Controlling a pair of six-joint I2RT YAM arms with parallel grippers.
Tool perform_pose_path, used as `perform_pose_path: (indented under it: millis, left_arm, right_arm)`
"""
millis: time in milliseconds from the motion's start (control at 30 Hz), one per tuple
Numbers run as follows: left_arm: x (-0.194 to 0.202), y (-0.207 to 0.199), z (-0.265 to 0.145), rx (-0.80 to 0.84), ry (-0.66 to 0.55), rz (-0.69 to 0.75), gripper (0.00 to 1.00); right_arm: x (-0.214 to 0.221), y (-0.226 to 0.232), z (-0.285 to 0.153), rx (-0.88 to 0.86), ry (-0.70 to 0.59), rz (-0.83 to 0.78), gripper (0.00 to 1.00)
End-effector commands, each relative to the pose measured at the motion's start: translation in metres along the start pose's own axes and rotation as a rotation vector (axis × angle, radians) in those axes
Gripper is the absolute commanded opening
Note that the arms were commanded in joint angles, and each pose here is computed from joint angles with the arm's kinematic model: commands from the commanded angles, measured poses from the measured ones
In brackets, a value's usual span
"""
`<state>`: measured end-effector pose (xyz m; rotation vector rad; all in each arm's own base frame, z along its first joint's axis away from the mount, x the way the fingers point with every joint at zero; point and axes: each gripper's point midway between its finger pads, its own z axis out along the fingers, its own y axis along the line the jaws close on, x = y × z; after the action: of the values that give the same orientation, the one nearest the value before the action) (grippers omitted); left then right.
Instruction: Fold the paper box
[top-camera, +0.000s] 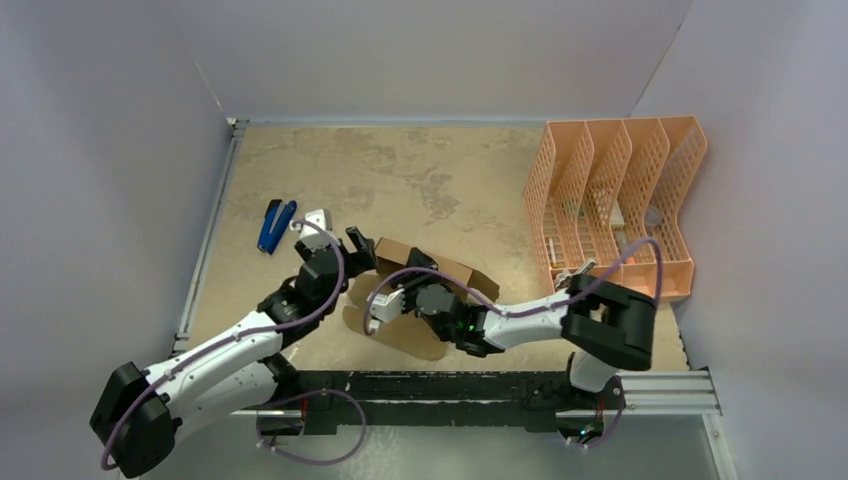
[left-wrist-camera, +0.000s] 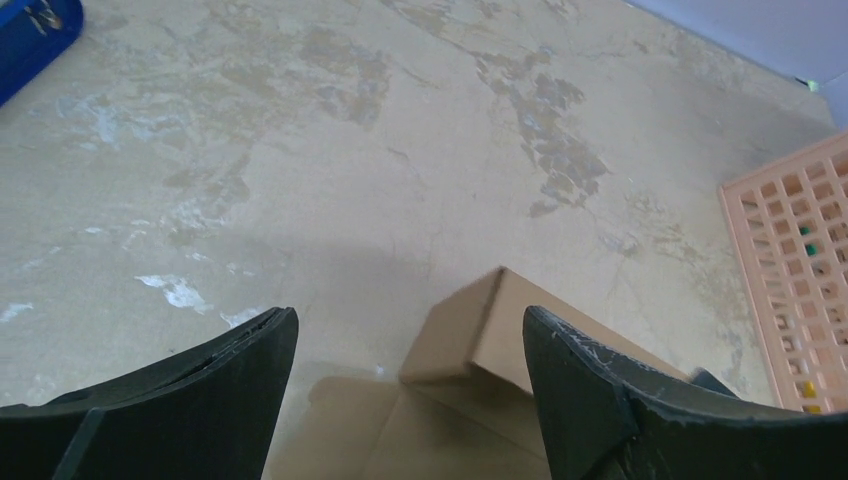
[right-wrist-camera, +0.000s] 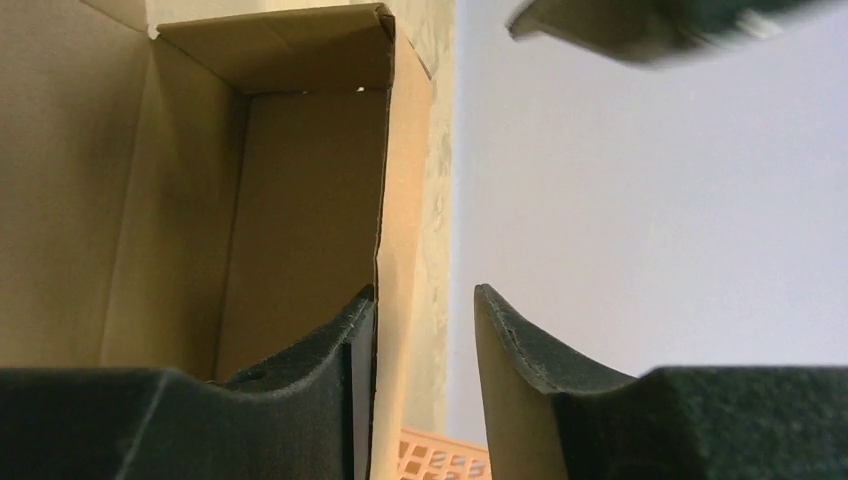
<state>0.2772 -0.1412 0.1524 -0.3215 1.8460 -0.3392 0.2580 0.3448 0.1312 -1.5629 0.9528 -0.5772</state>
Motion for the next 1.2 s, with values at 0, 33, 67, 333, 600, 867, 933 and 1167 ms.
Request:
perform_pose_path:
  millis: [0, 33, 67, 333, 600, 867, 933, 1167]
  left_arm:
    - [-0.018, 0.000, 0.012, 0.017, 0.060, -0.023, 0.84]
    - [-0.021, 0.002, 0.017, 0.023, 0.076, -0.039, 0.85]
    - [-0.018, 0.006, 0.021, 0.013, 0.113, -0.041, 0.85]
    - [-0.016, -0.016, 0.040, 0.093, 0.242, -0.058, 0.85]
    - [-0.021, -0.021, 0.044, 0.089, 0.258, -0.077, 0.85]
    - [-0.006, -0.022, 0.038, 0.103, 0.334, -0.087, 0.85]
    - [-0.002, -0.027, 0.037, 0.125, 0.358, -0.097, 0.85]
    - [0.011, -0.039, 0.034, 0.172, 0.440, -0.144, 0.85]
  right_arm:
    - [0.001, -0.004, -0.018, -0.141, 0.036, 0.248, 0.43]
    - [0.001, -0.001, -0.024, -0.189, 0.044, 0.266, 0.44]
    - [0.000, -0.004, -0.030, -0.216, 0.041, 0.299, 0.44]
    - [-0.018, -0.007, -0.068, -0.455, 0.031, 0.509, 0.53]
    - [-0.026, 0.027, -0.046, -0.525, 0.029, 0.538, 0.54]
    - [-0.028, -0.011, -0.068, -0.533, 0.086, 0.727, 0.55]
    - [-0.021, -0.014, -0.079, -0.548, 0.159, 0.812, 0.55]
    - [0.015, -0.004, -0.127, -0.552, 0.471, 1.048, 0.99]
